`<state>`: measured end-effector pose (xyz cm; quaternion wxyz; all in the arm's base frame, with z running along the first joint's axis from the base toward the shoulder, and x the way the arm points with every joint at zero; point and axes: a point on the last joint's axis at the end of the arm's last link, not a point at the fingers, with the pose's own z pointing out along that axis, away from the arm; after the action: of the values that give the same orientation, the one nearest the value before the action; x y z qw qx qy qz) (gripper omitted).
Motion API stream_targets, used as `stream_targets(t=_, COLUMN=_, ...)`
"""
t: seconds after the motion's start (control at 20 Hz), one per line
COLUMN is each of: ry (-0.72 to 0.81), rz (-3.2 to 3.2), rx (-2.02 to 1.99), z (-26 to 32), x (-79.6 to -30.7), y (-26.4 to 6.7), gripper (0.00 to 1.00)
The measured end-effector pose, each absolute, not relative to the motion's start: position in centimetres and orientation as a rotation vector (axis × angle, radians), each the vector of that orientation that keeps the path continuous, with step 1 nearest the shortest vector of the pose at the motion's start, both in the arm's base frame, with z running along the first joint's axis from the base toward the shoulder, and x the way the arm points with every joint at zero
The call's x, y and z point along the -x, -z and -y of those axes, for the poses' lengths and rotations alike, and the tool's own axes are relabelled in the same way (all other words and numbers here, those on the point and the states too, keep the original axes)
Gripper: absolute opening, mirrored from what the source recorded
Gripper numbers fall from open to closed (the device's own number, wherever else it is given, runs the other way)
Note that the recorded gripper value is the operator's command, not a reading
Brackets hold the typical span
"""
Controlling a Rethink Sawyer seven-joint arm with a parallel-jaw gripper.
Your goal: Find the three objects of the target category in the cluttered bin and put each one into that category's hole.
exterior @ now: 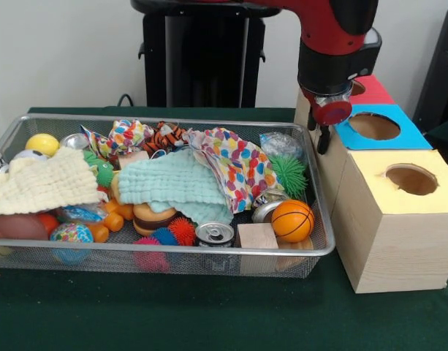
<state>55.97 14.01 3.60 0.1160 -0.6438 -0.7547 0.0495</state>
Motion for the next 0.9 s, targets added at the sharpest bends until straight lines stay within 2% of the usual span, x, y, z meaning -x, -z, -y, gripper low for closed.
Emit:
stream_targets(t=0.45, ry=-0.364, rz=2.315, rx=1.71, z=-14.5, x=-53.7, y=-2.9, gripper=1.0)
stream_targets(t=0.9, ry=-0.406, rz=2.303, rx=1.722, z=-13.1, x=-53.5, y=-1.5, gripper=1.0)
